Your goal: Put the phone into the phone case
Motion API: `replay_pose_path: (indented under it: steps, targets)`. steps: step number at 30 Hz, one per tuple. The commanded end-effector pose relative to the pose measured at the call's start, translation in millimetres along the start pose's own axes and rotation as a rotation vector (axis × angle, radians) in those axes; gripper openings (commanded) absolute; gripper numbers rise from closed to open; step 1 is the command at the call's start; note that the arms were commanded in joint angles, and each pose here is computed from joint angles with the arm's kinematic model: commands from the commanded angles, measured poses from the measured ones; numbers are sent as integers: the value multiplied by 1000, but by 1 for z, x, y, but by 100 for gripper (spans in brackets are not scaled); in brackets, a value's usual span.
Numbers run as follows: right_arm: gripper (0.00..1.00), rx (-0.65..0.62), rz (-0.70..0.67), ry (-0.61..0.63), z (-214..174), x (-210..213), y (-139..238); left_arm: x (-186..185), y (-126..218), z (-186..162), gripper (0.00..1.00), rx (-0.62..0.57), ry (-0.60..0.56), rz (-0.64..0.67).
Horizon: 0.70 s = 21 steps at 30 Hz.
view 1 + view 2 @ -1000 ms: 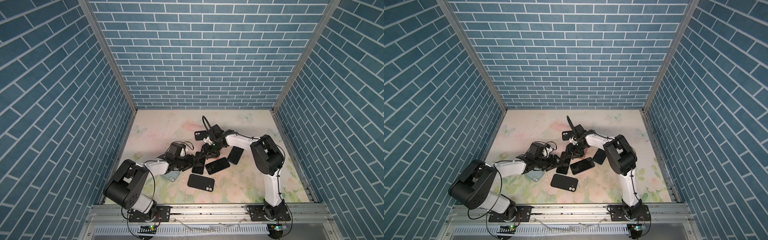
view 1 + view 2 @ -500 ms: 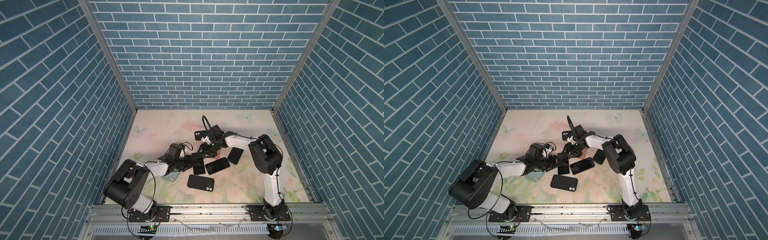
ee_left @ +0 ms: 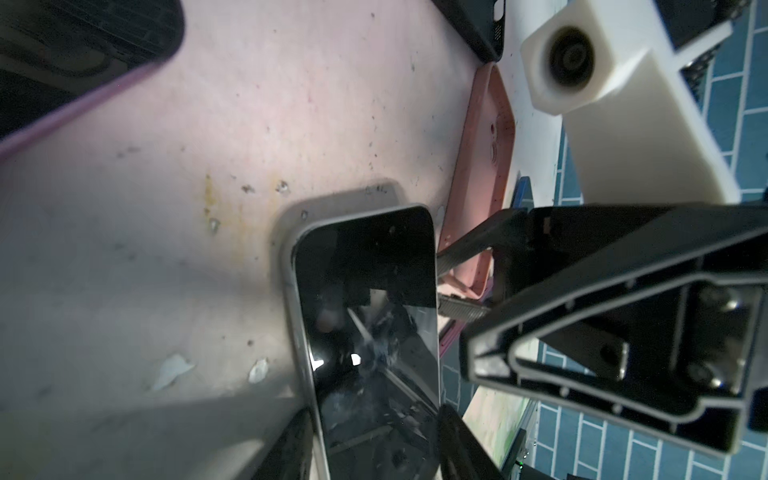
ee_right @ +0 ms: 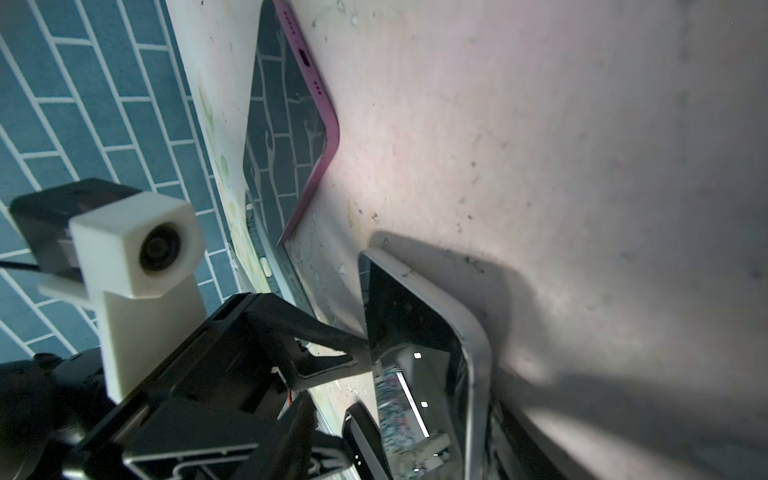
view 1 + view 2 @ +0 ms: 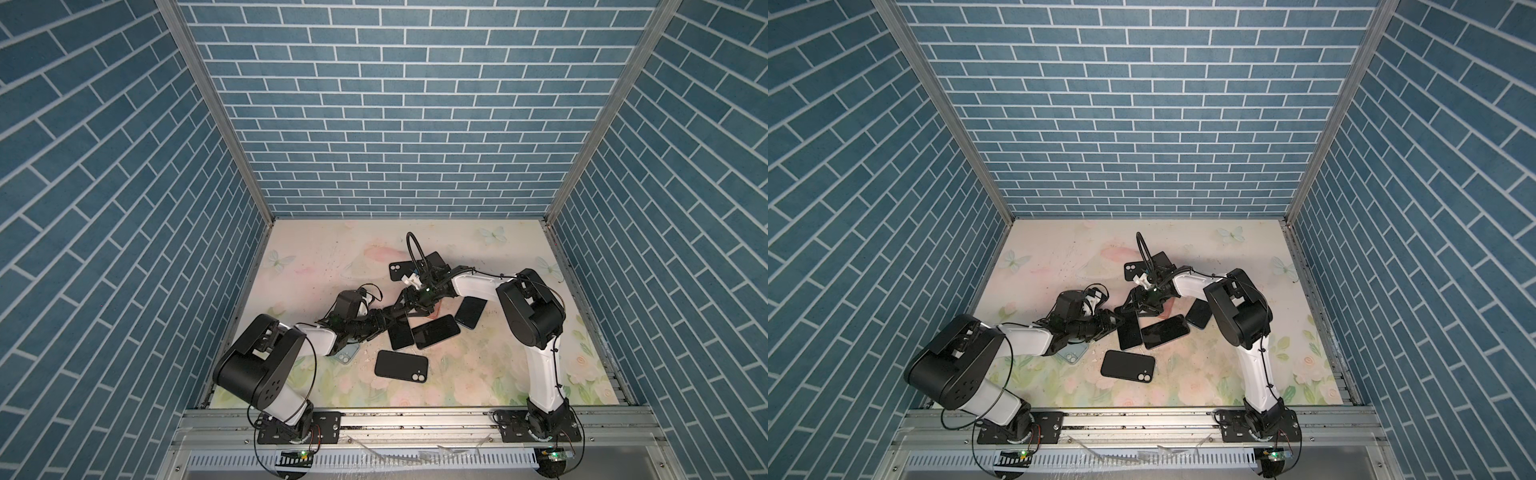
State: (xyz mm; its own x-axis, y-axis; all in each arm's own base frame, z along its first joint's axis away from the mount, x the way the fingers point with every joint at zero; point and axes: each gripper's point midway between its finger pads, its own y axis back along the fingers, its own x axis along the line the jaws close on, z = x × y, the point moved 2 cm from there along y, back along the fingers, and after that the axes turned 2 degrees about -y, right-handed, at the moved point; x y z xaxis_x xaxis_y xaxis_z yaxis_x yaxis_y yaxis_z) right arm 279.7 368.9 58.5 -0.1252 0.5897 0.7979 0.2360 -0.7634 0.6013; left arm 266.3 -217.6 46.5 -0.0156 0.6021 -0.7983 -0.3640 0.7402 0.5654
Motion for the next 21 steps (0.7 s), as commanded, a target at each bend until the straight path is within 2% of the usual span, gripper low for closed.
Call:
replay_pose_path:
  steps: [1, 7, 21]
  targets:
    - [62, 65, 91, 27, -14, 16, -5, 4, -6, 0, 48, -14, 13, -20]
    - [54, 56, 108, 65, -16, 24, 1, 7, -8, 1, 47, -20, 21, -13]
    - [15, -22, 91, 82, -3, 27, 10, -4, 1, 10, 47, -62, -2, -37]
